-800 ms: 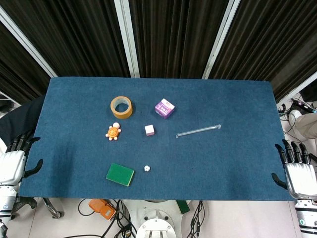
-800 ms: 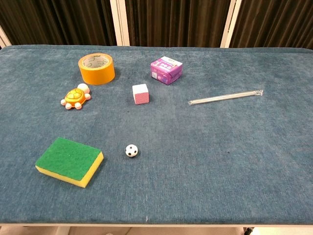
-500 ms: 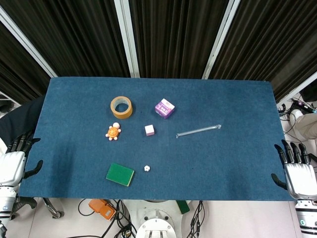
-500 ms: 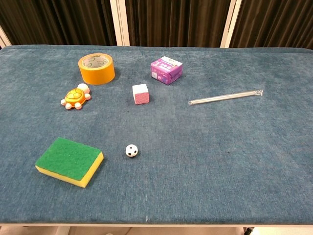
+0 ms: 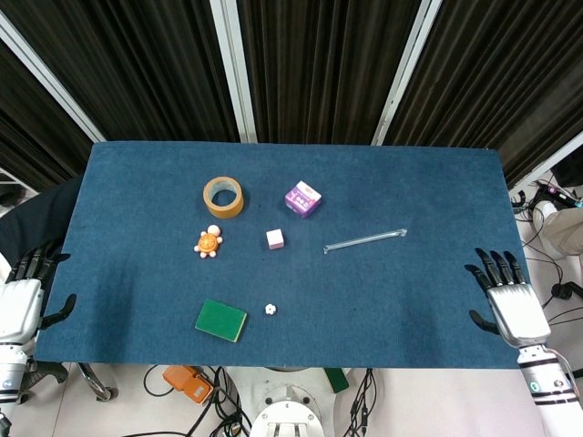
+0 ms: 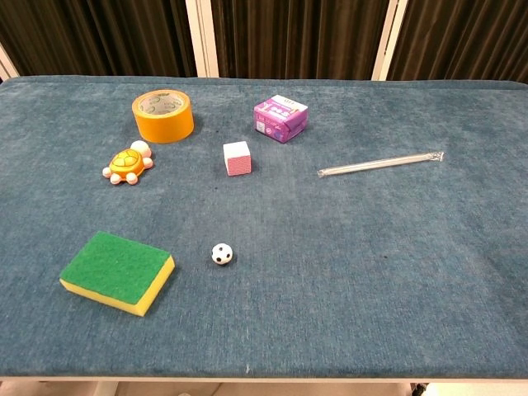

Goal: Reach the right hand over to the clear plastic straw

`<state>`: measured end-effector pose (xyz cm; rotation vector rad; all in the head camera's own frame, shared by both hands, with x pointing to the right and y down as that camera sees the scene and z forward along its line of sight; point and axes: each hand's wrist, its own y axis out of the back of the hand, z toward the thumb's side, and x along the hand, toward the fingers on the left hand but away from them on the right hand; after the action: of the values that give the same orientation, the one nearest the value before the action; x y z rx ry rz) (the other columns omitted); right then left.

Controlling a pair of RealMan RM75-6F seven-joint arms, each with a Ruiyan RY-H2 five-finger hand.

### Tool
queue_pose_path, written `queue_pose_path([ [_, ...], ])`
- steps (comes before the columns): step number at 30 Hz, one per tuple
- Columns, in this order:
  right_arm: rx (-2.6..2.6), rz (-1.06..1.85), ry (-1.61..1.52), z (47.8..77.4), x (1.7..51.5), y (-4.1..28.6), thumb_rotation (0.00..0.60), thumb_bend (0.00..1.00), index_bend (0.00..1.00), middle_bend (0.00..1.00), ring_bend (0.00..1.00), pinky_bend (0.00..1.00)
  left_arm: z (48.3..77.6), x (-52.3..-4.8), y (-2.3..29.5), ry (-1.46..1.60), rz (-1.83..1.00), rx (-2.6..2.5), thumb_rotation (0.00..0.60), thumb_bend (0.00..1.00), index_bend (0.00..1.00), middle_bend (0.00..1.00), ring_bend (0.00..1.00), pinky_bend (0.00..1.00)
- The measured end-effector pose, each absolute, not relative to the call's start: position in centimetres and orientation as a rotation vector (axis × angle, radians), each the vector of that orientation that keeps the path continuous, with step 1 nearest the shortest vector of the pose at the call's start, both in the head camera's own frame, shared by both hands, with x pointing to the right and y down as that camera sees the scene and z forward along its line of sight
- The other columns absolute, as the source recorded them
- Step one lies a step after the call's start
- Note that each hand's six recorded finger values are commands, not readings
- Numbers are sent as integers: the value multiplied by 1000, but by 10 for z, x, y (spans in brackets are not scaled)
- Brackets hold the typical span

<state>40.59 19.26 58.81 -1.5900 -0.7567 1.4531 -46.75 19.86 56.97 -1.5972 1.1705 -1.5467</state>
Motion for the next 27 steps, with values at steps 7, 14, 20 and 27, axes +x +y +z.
queue_pose_path([
  [7, -1755, 1337, -602, 623, 361, 135, 600, 318, 344, 107, 107, 43, 569, -468, 198, 1170, -1543, -1594, 600, 377, 186, 0, 18, 122],
  [14, -1815, 1280, -454, 666, 313, 79, 600, 318, 403, 108, 118, 44, 570, -470, 197, 1175, -1553, -1590, 600, 376, 186, 0, 18, 122],
  [20, -1823, 1310, -390, 703, 290, 55, 600, 318, 414, 108, 123, 48, 569, -470, 197, 1177, -1554, -1590, 600, 377, 186, 0, 18, 123],
  [27, -1823, 1378, -355, 736, 281, 45, 600, 320, 441, 108, 125, 59, 570, -471, 197, 1176, -1558, -1592, 600, 377, 186, 0, 18, 123],
])
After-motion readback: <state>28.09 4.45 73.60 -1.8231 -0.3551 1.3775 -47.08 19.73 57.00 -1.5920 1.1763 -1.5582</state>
